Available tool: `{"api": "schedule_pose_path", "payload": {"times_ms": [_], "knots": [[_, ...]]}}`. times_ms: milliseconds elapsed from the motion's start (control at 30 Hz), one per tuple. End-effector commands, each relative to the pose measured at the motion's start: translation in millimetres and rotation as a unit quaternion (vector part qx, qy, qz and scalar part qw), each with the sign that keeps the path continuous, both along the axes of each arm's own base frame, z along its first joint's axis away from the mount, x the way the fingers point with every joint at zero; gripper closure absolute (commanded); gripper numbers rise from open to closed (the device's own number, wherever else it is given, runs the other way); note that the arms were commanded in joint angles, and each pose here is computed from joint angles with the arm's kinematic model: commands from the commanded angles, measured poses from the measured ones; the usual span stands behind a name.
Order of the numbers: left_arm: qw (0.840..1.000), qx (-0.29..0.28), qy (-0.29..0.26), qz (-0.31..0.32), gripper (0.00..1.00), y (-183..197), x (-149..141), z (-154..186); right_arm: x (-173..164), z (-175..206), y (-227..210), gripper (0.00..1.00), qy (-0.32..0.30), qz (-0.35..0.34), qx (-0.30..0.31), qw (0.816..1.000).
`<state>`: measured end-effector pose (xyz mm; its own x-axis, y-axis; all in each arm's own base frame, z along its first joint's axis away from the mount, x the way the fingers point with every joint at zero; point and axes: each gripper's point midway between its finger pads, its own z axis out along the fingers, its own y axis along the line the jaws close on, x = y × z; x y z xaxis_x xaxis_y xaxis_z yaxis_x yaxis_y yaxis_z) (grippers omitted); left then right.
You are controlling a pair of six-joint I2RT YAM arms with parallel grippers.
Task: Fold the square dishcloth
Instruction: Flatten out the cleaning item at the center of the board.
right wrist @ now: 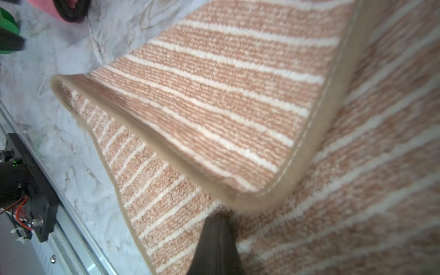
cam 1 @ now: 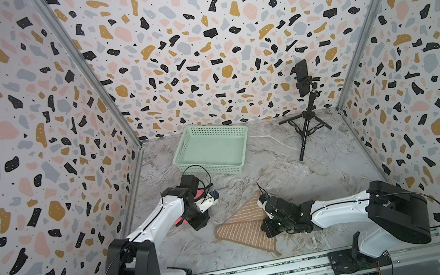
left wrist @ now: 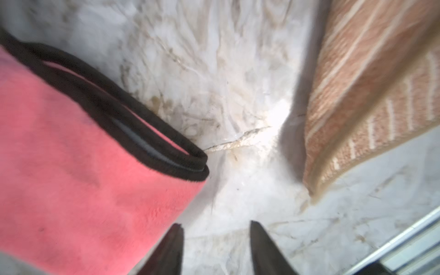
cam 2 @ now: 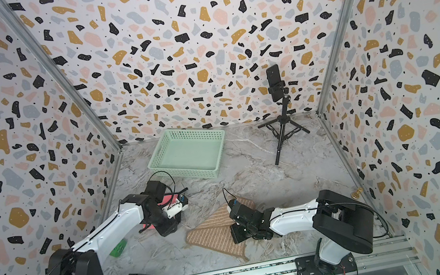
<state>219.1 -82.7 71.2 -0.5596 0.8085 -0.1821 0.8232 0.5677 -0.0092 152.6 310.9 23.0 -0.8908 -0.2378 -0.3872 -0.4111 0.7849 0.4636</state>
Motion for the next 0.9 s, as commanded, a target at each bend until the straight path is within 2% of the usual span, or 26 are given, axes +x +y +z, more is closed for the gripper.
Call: {"api": "schedule_pose_path", "payload": {"times_ms": [0,67,133,267,367,433,533,667,767,867], "knots": [[0.993,-0.093,0.038,-0.06,0.24,-41,-34,38,-6,-13,-22,1.0,0.008,-0.002,-0.049,0.999],[0.986,-0.128,0.036,-0.102,0.23,-72,-45,48,-6,-14,-23,1.0,0.009,-0.003,-0.05,0.999],[0.978,-0.14,0.022,-0.154,0.22,-99,-52,46,-8,-16,-24,1.0,0.013,-0.005,-0.047,0.999],[0.961,-0.115,-0.013,-0.251,0.2,-142,-52,20,-12,-21,-26,1.0,0.023,-0.014,-0.035,0.999],[0.952,-0.09,-0.034,-0.289,0.19,-163,-44,0,-14,-24,-30,1.0,0.029,-0.019,-0.028,0.999],[0.95,-0.093,-0.044,-0.295,0.2,-175,-37,-10,-16,-24,-29,1.0,0.039,-0.023,-0.01,0.999],[0.945,-0.102,-0.064,-0.303,0.27,-190,-31,-19,-15,-26,-33,1.0,0.057,-0.039,0.012,0.998],[0.947,-0.068,-0.089,-0.301,0.43,-201,-18,-27,-16,-30,-35,1.0,0.093,-0.051,0.052,0.993],[0.946,-0.031,-0.1,-0.305,0.58,-203,-13,-40,-17,-34,-36,1.0,0.107,-0.056,0.062,0.991],[0.947,0.014,-0.105,-0.303,0.65,-197,-6,-54,-16,-38,-39,1.0,0.114,-0.064,0.065,0.989]]}}
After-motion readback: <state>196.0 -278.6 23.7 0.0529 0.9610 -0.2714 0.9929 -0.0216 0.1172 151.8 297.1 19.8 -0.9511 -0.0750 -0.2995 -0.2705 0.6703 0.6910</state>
